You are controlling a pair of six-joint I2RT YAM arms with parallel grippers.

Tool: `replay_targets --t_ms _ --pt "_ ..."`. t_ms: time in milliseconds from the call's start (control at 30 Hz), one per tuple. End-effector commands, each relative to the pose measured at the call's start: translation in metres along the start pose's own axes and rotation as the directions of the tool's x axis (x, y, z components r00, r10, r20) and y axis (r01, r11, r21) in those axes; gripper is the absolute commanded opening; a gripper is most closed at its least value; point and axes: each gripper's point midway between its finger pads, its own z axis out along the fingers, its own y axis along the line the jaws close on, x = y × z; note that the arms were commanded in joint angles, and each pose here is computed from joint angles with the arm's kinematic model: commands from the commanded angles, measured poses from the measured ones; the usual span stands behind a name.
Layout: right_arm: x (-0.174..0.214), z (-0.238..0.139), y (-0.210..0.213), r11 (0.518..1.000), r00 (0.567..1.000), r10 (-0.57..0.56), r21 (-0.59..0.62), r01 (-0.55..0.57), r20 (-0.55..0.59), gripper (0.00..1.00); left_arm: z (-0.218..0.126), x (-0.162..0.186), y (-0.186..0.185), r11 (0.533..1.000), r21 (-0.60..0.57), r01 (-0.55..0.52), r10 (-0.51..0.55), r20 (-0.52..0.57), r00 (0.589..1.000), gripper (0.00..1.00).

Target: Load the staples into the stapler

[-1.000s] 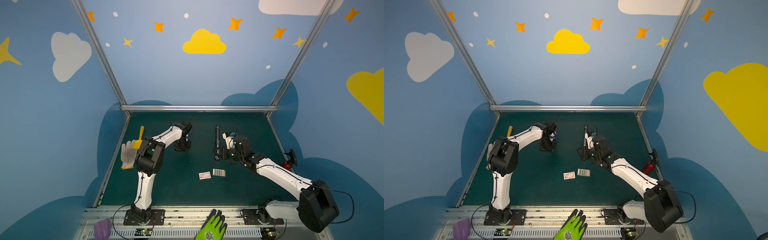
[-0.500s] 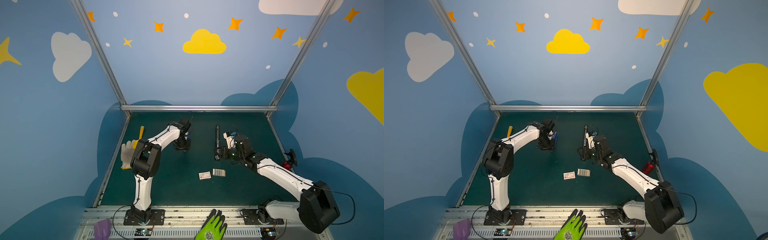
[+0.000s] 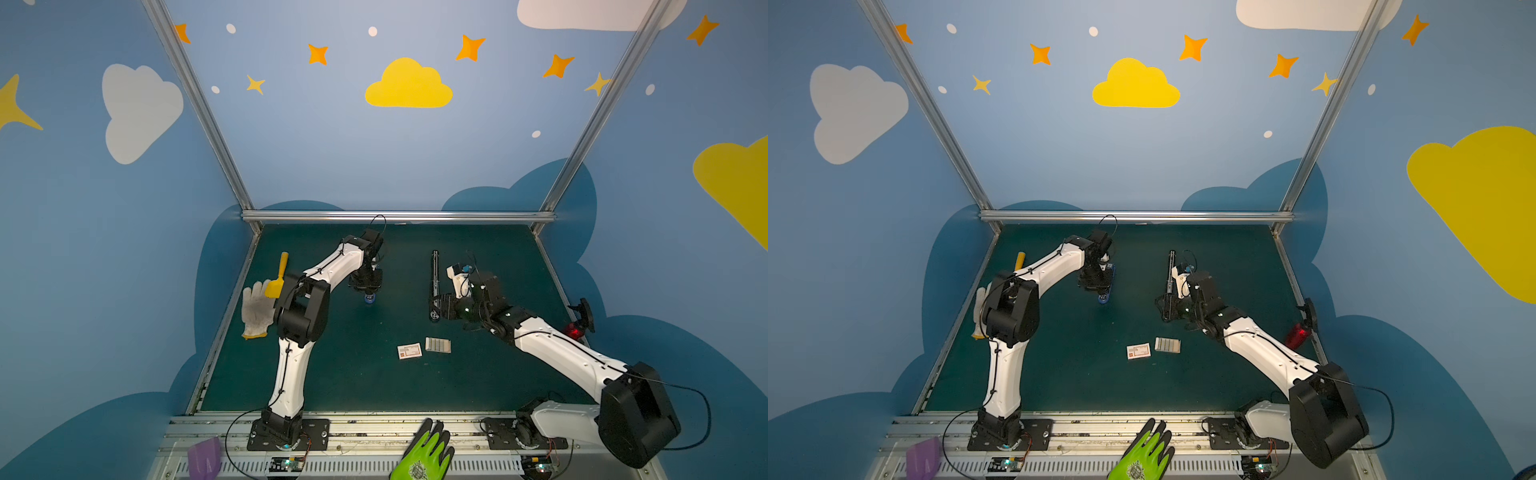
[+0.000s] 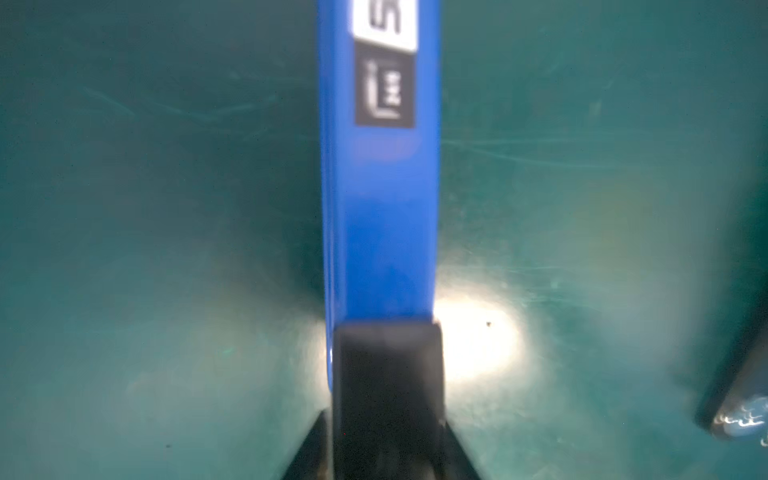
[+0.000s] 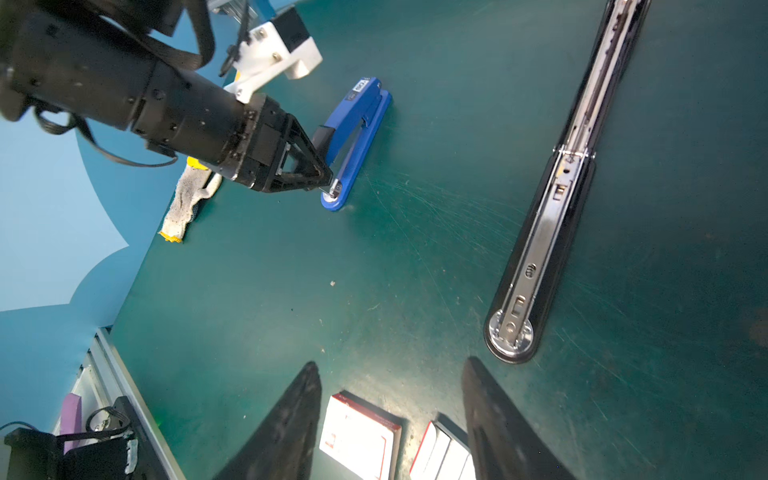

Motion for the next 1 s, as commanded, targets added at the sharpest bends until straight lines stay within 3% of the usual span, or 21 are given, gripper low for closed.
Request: replay_targets --t_ms 0,100,500,700,967 --pt "0.0 -0.006 0.0 1.0 1.0 0.009 -0.004 -0.009 0.012 0.55 0.004 0.003 0.004 1.0 -0.007 -0.008 0.008 -0.035 0.999 0.13" --pt "0.0 -0.006 -0.001 1.0 1.0 0.011 -0.003 -0.011 0.014 0.55 0.013 0.009 0.007 1.0 -0.012 -0.007 0.006 -0.056 0.998 0.04" --pt "0.0 -0.01 -0.001 1.0 1.0 0.013 -0.004 -0.013 0.021 0.55 0.033 0.021 0.013 1.0 -0.027 -0.006 0.003 -0.104 0.995 0.04" --pt "-0.001 -0.011 -0.001 1.0 0.999 0.02 -0.005 -0.02 0.026 0.56 0.021 0.013 0.023 0.996 -0.083 -0.017 0.012 -0.07 0.997 0.04" --pt "-0.002 -0.013 0.0 1.0 1.0 0.018 -0.007 -0.018 0.025 0.56 -0.007 -0.007 0.068 0.981 -0.194 -0.009 0.003 -0.032 0.999 0.05"
